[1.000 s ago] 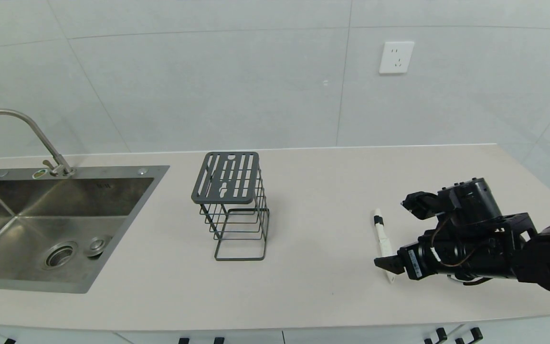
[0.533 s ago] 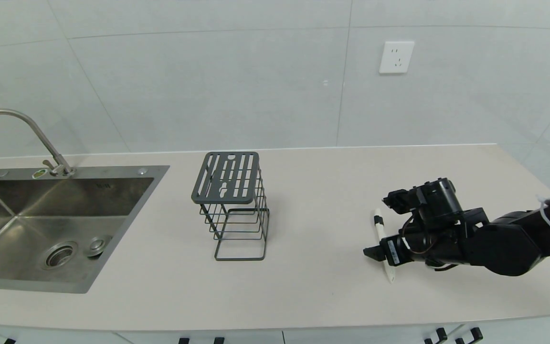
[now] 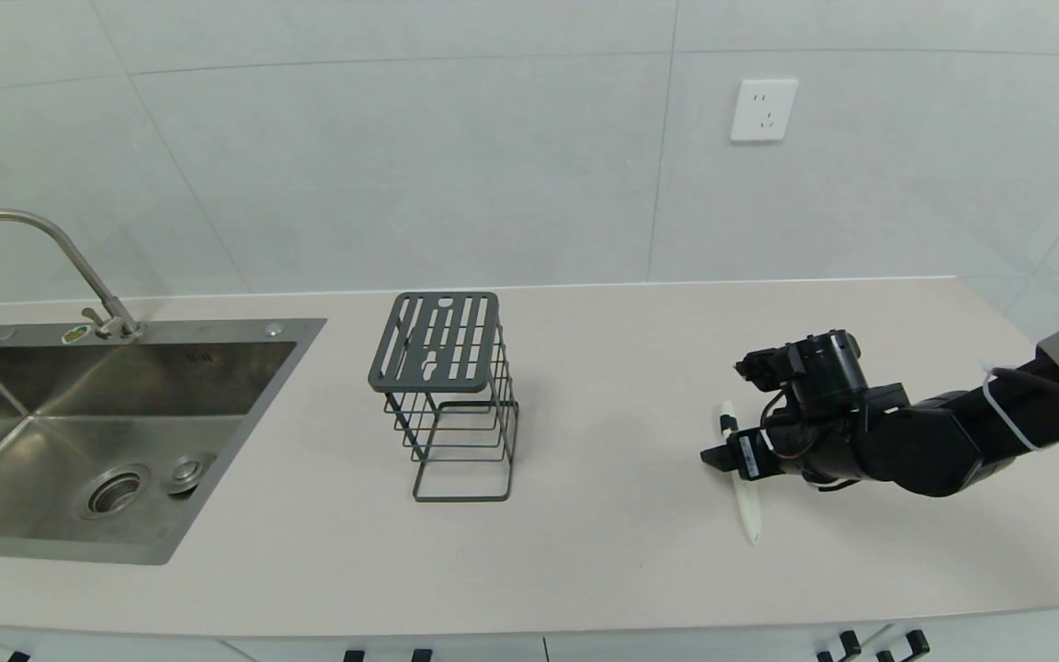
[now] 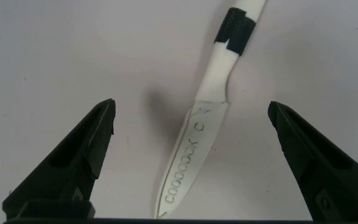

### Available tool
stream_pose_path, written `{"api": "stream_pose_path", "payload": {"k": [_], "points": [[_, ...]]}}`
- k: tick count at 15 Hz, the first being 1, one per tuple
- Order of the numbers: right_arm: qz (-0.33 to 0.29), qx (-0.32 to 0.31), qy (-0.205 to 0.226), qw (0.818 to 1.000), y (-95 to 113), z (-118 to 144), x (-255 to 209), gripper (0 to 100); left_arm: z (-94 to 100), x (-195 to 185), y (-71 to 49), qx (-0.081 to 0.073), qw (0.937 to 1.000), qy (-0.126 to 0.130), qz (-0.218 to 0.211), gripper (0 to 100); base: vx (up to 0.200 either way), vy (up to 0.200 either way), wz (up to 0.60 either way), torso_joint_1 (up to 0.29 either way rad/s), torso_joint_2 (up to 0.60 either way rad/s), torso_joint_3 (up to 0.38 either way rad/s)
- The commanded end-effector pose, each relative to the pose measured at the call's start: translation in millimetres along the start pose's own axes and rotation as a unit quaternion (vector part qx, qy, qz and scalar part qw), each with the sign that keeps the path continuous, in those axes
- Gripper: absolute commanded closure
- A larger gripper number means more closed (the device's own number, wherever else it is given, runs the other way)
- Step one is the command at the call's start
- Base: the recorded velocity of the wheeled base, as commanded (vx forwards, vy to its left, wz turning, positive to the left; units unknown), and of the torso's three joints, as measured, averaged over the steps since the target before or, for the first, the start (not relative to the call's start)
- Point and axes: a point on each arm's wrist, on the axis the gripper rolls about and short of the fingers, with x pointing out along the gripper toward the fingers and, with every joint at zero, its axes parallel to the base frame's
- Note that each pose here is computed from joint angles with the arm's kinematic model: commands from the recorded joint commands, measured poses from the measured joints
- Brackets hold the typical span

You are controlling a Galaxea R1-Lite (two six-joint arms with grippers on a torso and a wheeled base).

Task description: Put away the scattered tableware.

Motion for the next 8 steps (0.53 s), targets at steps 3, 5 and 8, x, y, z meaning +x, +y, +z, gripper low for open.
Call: {"api": "stream_pose_path", "payload": {"k": [3,5,8], "points": [[-0.003,0.002,0.004,1.000,-2.0,-4.5,10.6,0,-0.1,0.1,0.0,-0.001,1.0000,0.001,0.000,0,0.000,0.000,0.00,0.000,0.00,0.000],[-0.002,0.001,0.001,1.000,-1.1,-6.0,15.7,0,-0.1,0.1,0.0,-0.001,1.0000,0.001,0.001,0,0.000,0.000,0.00,0.000,0.00,0.000],[-0.009,0.000,0.008,1.000,-0.4,-10.4,22.1,0,-0.1,0.1,0.0,-0.001,1.0000,0.001,0.001,0,0.000,0.000,0.00,0.000,0.00,0.000]]}}
